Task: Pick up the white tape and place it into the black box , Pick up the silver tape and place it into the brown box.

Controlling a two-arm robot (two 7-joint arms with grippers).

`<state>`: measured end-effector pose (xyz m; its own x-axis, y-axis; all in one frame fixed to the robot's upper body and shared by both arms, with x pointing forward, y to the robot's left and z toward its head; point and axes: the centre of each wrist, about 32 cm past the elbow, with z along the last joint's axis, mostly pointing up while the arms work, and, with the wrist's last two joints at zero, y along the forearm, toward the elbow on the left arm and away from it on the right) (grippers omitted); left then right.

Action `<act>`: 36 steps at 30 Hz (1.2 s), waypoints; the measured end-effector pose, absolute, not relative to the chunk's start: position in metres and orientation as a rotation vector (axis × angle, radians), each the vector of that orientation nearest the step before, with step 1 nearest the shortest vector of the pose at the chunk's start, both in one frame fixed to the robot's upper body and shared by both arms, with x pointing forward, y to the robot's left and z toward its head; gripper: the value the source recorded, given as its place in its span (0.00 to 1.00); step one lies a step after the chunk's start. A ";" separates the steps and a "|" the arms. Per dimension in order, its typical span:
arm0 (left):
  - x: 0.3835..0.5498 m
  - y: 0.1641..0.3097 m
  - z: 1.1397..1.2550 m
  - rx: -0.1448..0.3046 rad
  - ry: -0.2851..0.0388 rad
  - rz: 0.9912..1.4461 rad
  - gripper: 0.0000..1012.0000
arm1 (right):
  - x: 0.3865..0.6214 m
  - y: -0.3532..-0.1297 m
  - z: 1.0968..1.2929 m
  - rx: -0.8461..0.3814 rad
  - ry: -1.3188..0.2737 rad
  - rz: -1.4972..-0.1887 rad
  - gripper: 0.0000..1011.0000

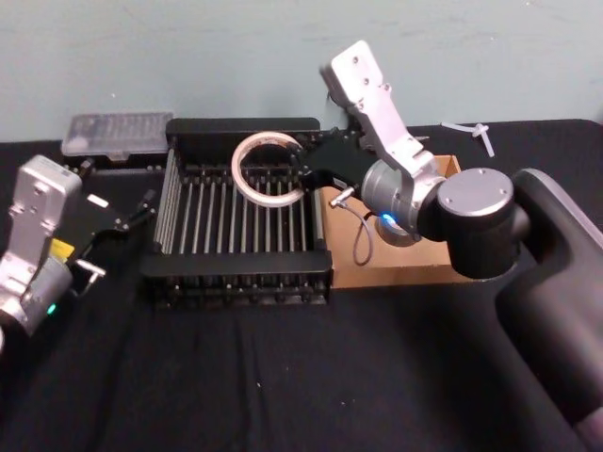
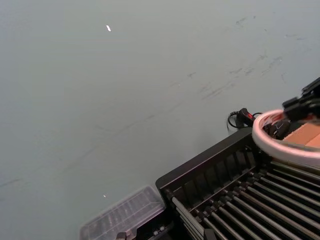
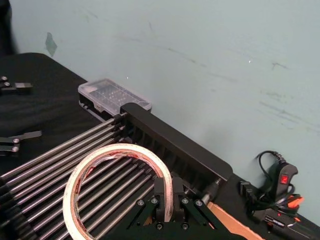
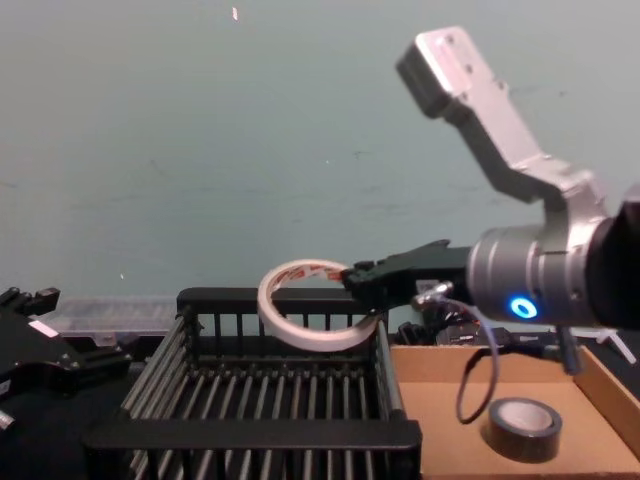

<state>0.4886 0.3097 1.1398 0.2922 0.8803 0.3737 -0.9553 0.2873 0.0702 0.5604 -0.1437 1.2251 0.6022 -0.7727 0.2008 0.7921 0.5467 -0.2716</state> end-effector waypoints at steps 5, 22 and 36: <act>0.489 0.310 1.140 0.304 -0.285 1.248 0.99 | 0.569 -0.136 1.219 -0.365 -0.049 -0.927 0.10; 0.489 0.310 1.140 0.304 -0.285 1.248 0.99 | 0.585 -0.124 1.200 -0.418 -0.002 -0.933 0.10; 0.489 0.310 1.140 0.305 -0.285 1.248 0.99 | 0.585 -0.123 1.199 -0.422 0.000 -0.933 0.10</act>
